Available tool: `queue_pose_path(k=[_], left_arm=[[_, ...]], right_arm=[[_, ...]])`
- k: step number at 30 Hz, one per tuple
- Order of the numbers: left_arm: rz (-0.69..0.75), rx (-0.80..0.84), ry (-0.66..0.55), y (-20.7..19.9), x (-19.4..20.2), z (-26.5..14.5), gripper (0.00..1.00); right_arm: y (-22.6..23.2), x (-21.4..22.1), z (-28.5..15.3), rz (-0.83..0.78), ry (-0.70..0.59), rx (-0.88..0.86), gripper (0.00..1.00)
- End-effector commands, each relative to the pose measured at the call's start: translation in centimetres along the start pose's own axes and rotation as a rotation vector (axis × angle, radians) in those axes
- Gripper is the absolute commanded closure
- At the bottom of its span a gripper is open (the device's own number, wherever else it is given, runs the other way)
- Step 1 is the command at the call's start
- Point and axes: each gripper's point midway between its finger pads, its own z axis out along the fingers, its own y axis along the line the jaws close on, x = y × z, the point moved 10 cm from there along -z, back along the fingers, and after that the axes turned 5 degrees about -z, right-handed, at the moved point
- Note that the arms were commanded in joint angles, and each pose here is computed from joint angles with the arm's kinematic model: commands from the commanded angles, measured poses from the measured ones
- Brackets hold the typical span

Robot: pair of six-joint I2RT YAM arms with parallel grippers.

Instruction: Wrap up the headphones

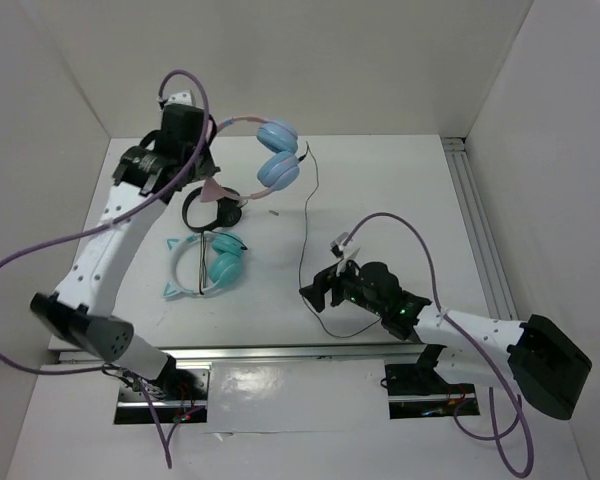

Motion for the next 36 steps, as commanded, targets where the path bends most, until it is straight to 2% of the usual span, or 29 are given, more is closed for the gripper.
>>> queue_pose_path(k=[1,4,9,12,15,20,24,26,30,36], left_arm=[[0.024,0.249,-0.066,0.9,-2.0,-7.0,1.0],[0.087,0.336,-0.033,1.6,-0.5,-9.5,1.0],[0.143,0.379,0.016,2.7,1.2,-11.9,1.0],[0.153,0.378,0.041,3.2,1.8,-12.8,1.0],[0.155,0.409,0.049,3.3,2.1,-13.9,1.0],[0.113,0.455,0.043,3.8,2.0,-15.7,1.0],[0.11,0.484,0.063,3.8,2.0,-16.6,1.0],[0.101,0.484,0.065,3.9,1.9,-16.8,1.0],[0.097,0.511,0.06,3.9,1.7,-17.4,1.0],[0.091,0.532,0.064,3.6,1.7,-17.5,1.0]], right_arm=[[-2.2,-0.7,-0.6,0.048,-0.041,0.126,0.0],[-2.3,-1.7,-0.9,0.044,-0.069,0.079,0.0],[-1.5,-4.8,-2.5,0.004,-0.279,0.02,0.0],[-2.3,-6.2,-2.9,-0.053,-0.33,0.102,0.0],[-3.3,-7.1,-2.2,-0.073,-0.326,0.113,0.01],[-4.8,-7.6,-1.1,-0.088,-0.359,0.133,0.18],[-5.5,-7.3,-0.7,-0.084,-0.405,0.15,0.2],[-5.9,-7.5,-0.3,-0.093,-0.409,0.161,0.25],[-6.9,-8.4,0.4,-0.11,-0.423,0.159,0.27],[-7.9,-9.1,2.0,-0.109,-0.443,0.12,0.52]])
